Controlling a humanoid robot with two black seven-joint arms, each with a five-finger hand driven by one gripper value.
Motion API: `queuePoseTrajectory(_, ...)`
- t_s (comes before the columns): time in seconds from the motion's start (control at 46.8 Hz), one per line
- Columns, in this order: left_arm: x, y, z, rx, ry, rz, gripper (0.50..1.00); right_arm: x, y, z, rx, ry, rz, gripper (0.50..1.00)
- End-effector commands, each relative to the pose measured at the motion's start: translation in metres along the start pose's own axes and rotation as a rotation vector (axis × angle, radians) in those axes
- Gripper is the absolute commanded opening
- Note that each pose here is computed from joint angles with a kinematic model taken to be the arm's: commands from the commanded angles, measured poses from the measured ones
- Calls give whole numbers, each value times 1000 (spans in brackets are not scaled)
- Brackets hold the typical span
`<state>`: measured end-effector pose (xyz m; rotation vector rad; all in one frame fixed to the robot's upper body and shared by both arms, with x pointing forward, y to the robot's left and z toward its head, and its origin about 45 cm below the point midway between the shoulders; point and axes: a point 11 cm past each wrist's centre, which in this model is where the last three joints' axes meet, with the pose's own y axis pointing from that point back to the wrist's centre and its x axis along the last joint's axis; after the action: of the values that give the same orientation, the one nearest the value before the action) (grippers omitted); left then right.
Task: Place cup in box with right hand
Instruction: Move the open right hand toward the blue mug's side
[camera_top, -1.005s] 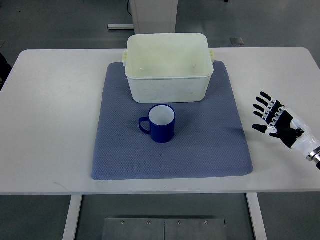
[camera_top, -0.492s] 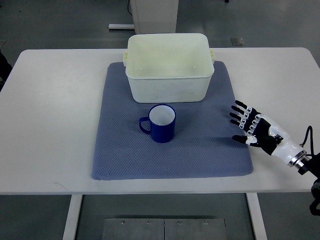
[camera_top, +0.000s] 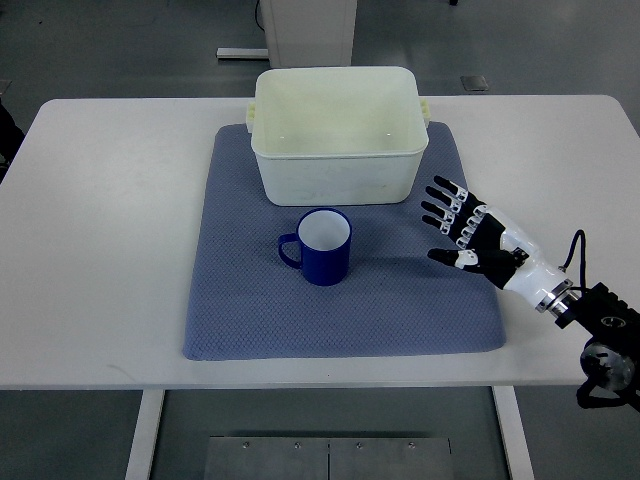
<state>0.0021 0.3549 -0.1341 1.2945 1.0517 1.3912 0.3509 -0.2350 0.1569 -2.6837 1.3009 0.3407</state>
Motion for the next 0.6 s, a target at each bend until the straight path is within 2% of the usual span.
queuePoseTrajectory(0.0,0,0,0,0,-1,0,1000,-7,-7,3,6,5,3,1000)
queuePoseTrajectory(0.577,0,0,0,0,1,0,1000,-44,-38,19,25,17,-29,1000)
